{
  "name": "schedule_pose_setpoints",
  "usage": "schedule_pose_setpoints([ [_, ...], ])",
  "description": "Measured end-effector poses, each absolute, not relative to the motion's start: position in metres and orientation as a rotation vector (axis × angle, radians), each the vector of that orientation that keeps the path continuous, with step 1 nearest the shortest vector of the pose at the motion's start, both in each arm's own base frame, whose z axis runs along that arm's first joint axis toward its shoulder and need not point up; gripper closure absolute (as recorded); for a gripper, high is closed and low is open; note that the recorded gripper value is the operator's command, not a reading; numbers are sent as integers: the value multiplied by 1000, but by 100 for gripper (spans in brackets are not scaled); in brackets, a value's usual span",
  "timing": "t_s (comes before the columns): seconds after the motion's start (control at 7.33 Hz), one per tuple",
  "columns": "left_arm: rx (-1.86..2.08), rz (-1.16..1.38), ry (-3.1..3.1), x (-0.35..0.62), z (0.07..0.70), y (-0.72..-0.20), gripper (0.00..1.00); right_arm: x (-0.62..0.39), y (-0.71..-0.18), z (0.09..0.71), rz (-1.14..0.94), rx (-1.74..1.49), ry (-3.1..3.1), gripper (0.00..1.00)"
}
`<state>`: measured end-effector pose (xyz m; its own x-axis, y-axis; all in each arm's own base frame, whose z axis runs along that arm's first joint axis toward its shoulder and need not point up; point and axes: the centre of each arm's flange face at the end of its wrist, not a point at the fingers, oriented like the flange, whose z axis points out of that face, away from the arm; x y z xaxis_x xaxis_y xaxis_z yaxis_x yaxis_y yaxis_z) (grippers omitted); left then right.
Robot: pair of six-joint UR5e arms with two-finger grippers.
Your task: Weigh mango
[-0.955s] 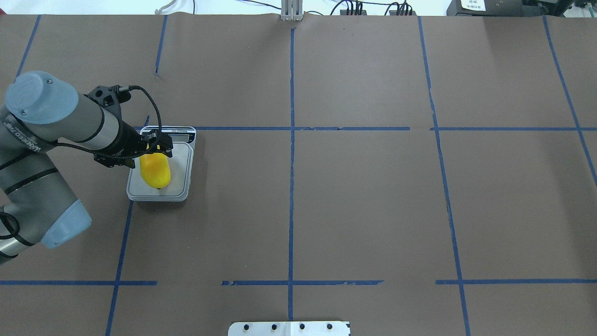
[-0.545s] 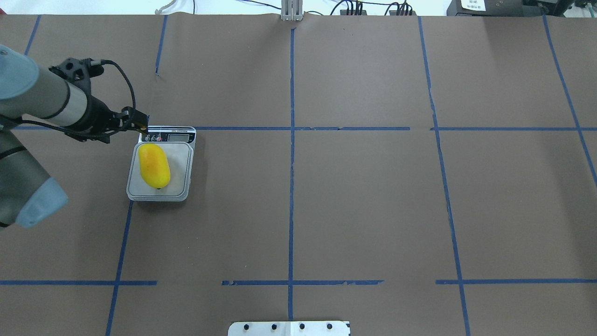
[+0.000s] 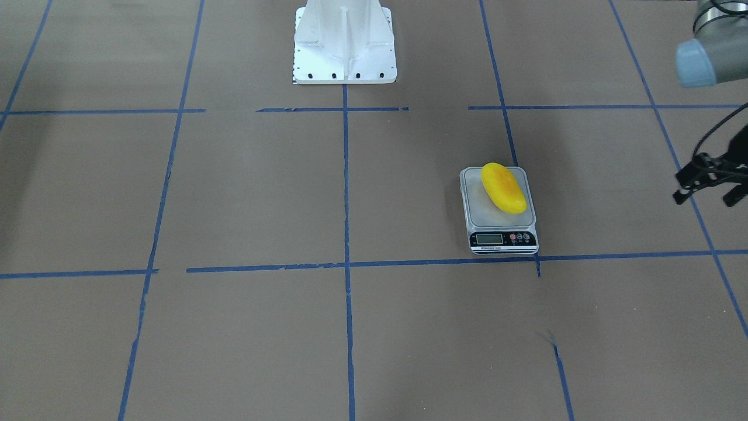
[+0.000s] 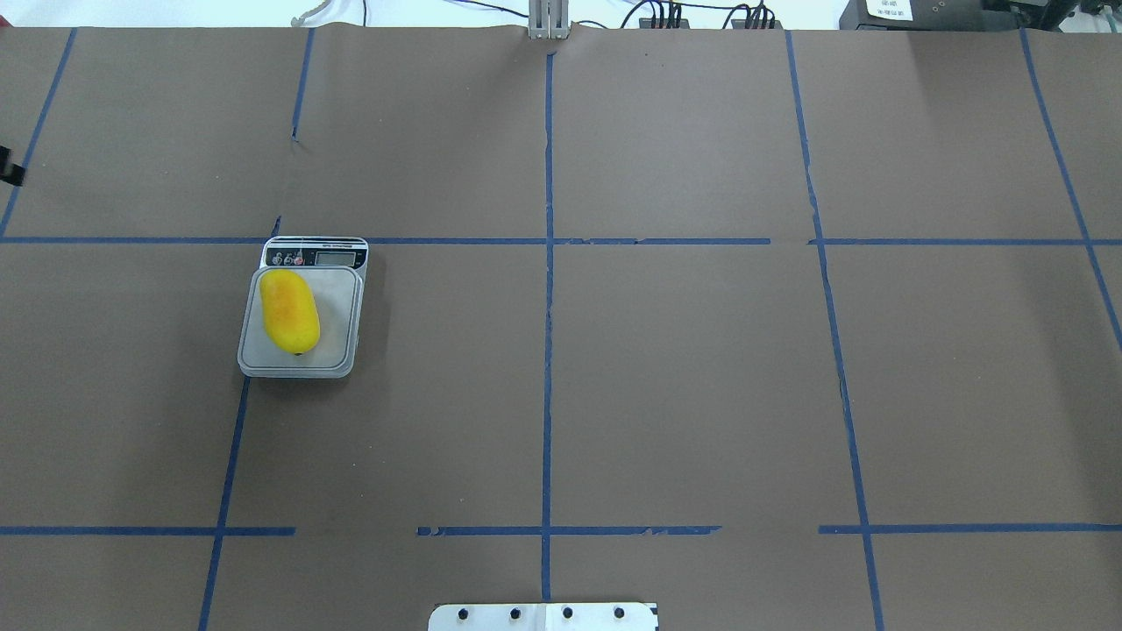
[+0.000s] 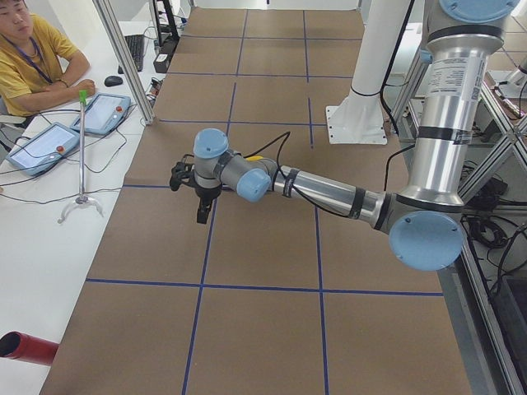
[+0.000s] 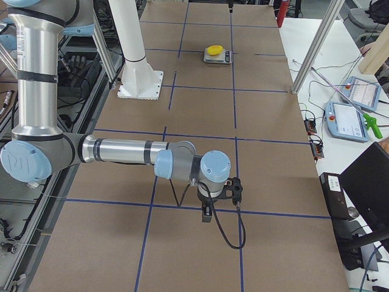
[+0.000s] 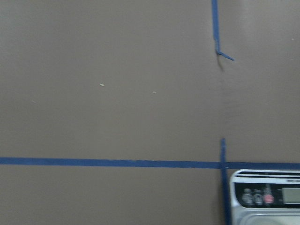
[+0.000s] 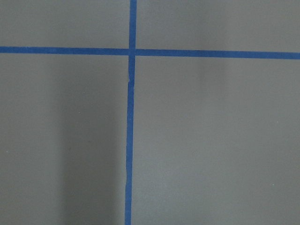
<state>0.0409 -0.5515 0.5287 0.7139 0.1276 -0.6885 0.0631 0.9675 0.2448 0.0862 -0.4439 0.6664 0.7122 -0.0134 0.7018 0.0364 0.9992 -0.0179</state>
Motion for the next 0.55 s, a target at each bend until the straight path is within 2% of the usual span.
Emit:
schedule_pose_setpoints([
  [0.27, 240, 99, 755, -72, 618, -543, 0, 86, -444, 666, -28, -31, -778, 0],
  [0.55, 100, 68, 833, -96, 670, -526, 0, 86, -444, 666, -28, -31, -778, 0],
])
